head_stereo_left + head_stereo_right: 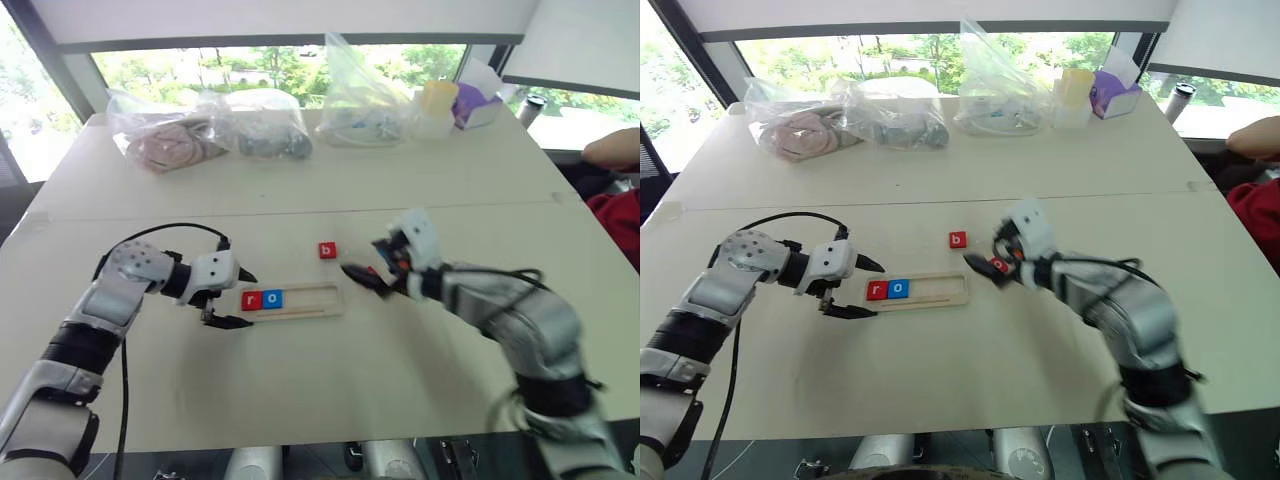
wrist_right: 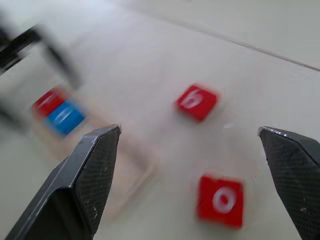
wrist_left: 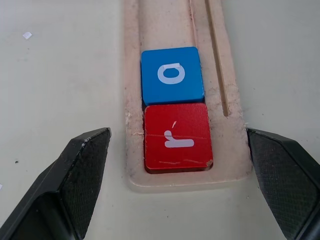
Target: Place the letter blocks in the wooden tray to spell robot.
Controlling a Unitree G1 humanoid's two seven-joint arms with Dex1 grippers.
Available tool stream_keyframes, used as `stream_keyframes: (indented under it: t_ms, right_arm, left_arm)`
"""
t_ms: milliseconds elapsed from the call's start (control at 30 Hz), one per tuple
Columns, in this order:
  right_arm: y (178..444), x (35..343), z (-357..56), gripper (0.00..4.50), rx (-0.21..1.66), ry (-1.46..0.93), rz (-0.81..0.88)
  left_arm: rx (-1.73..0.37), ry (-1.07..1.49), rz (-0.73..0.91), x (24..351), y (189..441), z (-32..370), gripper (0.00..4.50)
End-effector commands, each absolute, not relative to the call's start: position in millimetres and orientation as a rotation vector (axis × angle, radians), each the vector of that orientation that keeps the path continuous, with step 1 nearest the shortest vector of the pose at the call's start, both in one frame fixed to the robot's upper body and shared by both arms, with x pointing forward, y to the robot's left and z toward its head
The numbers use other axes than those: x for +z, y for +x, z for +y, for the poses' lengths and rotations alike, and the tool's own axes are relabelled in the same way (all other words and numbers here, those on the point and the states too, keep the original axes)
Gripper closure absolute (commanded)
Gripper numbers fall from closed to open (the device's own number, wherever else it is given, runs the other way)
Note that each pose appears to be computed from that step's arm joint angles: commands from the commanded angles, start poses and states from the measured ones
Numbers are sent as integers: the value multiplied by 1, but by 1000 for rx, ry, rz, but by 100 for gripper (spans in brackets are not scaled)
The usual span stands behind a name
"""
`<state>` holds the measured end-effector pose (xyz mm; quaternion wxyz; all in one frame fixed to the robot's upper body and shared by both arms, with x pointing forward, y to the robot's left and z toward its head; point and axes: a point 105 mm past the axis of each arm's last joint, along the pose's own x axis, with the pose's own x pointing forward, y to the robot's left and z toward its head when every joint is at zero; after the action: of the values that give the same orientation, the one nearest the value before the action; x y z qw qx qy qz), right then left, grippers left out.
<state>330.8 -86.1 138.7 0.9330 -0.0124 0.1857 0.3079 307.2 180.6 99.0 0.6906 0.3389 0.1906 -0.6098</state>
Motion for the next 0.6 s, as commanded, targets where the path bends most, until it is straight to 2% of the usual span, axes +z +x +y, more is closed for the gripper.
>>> stream_keyframes:
  t_ms: [33, 267, 433, 600]
  right_arm:
    - [346, 140, -86, 0, 532, -2, 408]
    - [365, 128, -43, 0, 539, 26, 477]
    - [366, 122, -26, 0, 550, 20, 512]
    - [371, 100, -28, 0, 464, -47, 566]
  left_arm:
    - [-1294, 736, 453, 114, 305, 198, 2]
    - [-1151, 601, 410, 153, 296, 211, 2]
    - [-1087, 554, 398, 149, 290, 209, 2]
    - [-1040, 509, 374, 143, 287, 202, 2]
